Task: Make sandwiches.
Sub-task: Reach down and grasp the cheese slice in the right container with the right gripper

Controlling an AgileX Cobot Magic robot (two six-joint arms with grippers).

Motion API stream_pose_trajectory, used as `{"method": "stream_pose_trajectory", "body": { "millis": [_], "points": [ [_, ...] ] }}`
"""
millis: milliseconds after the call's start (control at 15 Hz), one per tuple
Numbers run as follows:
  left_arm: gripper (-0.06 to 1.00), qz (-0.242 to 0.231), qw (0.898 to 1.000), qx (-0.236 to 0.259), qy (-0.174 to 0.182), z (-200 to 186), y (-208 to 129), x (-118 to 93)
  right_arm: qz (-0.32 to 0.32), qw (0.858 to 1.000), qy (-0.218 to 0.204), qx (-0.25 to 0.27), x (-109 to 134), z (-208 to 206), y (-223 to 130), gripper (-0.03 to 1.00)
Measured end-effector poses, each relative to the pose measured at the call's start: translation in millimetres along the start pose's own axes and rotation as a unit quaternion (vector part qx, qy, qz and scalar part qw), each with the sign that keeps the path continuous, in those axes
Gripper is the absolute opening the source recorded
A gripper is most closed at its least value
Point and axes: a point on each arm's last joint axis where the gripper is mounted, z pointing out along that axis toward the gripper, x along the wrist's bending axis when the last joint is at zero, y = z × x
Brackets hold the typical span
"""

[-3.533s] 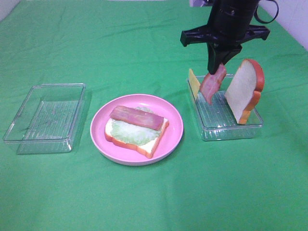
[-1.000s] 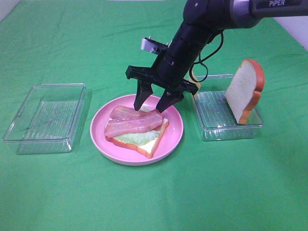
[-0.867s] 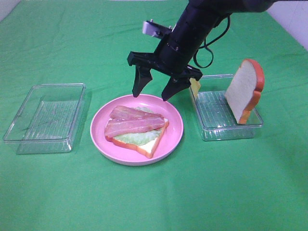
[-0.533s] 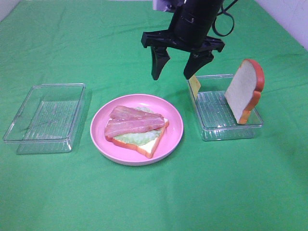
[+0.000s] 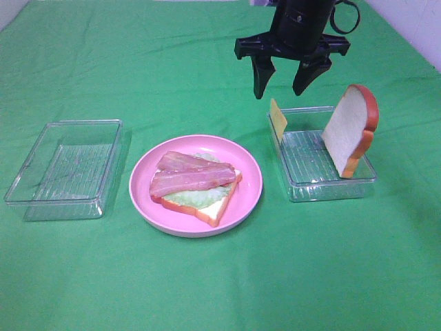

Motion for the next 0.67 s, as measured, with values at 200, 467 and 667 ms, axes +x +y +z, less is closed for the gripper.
{"method": "stream_pose_trajectory", "body": {
  "millis": [200,467,667],
  "points": [
    [0.78,0.000,1.000,0.000,0.000,0.0,0.0,0.0,0.014,0.999,-0.008,0.032,-13.9,38.4,5.4,0.63],
    [0.78,0.000,1.000,0.000,0.000,0.0,0.0,0.0,0.025,0.999,-0.006,0.038,-22.4,56.0,8.5,0.54],
    [0.78,0.000,1.000,0.000,0.000,0.0,0.0,0.0,0.028,0.999,-0.003,0.044,-22.6,64.1,8.6,0.40]
  ]
}}
